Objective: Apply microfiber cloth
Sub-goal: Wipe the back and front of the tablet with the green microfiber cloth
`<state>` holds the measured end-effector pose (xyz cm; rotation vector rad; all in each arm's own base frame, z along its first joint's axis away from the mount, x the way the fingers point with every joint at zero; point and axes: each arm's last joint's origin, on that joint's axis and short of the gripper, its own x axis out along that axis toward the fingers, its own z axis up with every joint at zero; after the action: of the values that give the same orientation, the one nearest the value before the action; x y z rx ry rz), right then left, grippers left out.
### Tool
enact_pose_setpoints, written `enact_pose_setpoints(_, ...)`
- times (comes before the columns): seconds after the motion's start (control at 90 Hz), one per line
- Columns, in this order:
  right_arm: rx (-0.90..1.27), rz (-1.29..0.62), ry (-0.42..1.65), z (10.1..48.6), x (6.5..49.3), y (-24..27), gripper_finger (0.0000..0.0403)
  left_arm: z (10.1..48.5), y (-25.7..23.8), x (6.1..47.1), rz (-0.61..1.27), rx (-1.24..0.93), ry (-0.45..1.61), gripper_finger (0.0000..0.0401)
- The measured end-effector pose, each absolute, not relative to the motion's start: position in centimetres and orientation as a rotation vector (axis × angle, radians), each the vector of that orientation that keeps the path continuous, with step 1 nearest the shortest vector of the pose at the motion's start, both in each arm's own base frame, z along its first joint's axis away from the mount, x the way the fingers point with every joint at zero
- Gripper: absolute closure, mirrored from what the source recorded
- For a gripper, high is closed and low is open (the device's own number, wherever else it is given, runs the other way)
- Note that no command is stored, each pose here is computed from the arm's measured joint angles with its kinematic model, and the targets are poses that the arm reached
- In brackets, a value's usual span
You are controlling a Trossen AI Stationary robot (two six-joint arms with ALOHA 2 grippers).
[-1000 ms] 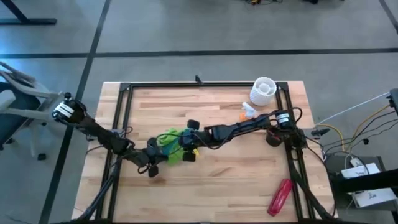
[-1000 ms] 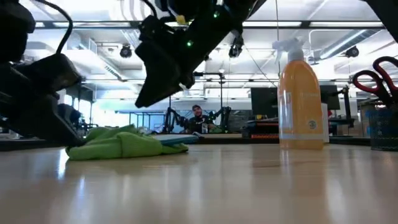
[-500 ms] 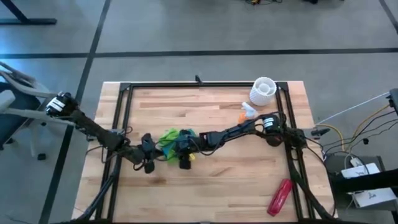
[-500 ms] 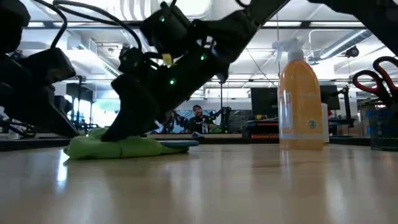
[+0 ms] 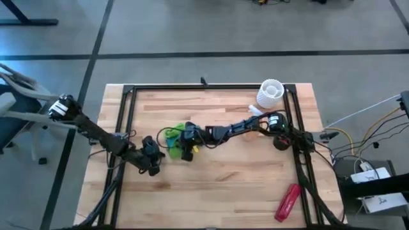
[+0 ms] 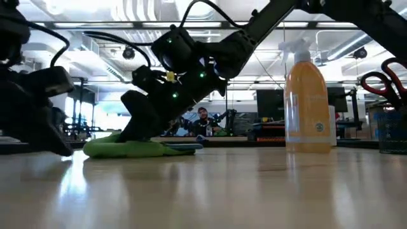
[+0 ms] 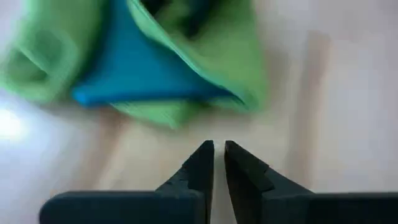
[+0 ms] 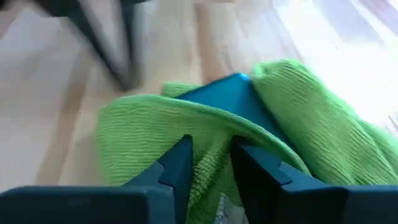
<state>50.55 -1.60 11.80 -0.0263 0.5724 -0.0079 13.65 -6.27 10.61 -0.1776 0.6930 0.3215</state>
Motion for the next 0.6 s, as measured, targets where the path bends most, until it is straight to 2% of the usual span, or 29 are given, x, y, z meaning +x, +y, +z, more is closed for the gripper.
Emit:
enact_pose_setpoints(0.344, -0.020, 0.043, 0.571, 10.4, 50.8, -1.3, 0.0340, 10.6, -6.7, 15.1, 0.315, -0.013, 0.589, 0.0379)
enact_pose_setpoints(0.6, 0.004, -0.005, 0.796, 13.2, 48.6, -0.2, 0.0385, 11.4, -7.0, 16.0, 0.281, 0.062, 0.571, 0.0379)
